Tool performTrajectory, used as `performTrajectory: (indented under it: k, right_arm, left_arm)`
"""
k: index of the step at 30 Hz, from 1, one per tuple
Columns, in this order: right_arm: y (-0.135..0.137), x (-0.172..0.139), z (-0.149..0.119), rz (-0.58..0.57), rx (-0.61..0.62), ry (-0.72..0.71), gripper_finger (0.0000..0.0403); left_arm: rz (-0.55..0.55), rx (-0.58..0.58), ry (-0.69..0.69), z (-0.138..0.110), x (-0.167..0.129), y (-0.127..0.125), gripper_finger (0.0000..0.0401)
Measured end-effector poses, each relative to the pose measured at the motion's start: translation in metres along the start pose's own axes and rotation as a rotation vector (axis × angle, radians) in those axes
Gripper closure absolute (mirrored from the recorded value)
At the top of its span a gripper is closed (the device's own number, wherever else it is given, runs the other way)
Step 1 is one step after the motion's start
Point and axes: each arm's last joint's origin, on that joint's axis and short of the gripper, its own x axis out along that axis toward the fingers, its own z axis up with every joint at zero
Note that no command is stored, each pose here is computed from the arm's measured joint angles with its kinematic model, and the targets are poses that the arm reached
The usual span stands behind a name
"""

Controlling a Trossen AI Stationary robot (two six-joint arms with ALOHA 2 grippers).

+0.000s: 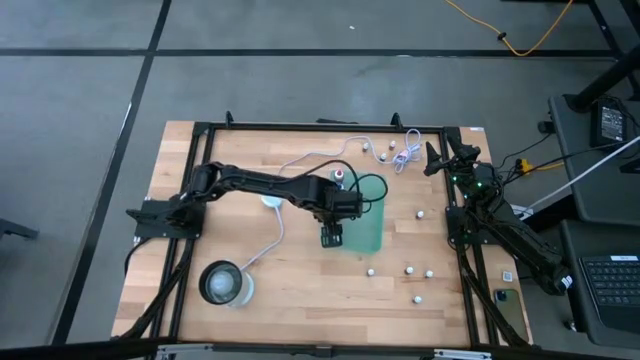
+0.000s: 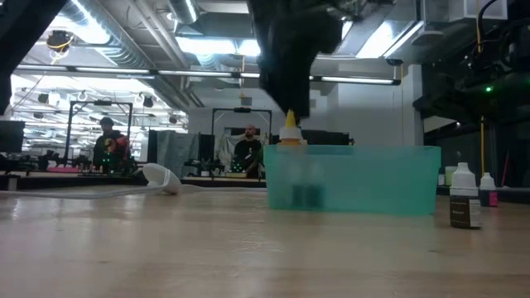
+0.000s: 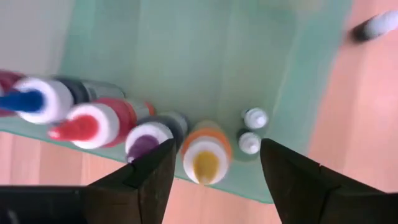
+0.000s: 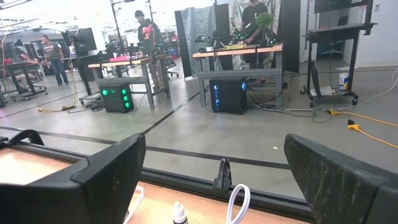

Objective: Pick & Place food coloring
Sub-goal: Put the small red food coloring bottle into the green bin

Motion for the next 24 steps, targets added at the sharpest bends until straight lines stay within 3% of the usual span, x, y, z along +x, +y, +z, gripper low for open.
performTrajectory:
  k: [7, 15, 19, 24]
  right_arm:
    - [0.0, 0.0, 0.0, 0.0, 0.0, 0.0, 0.0019]
    - [0.0, 0.0, 0.0, 0.0, 0.0, 0.0, 0.0019]
    - [0.0, 0.0, 0.0, 0.0, 0.0, 0.0, 0.0019]
    - [0.0, 0.0, 0.0, 0.0, 0.0, 0.0, 0.0019]
  left_arm:
    - [-0.019, -0.023, -0.115, 0.003, -0.042, 0.006, 0.0164]
    - [-0.094, -0.053, -0.201, 0.001, -0.067, 0.023, 0.0083]
    - [-0.1, -0.013, -0.313, -0.013, -0.083, 0.031, 0.0048]
    - [-0.089, 0.044, -0.485, -0.045, -0.099, 0.041, 0.0041]
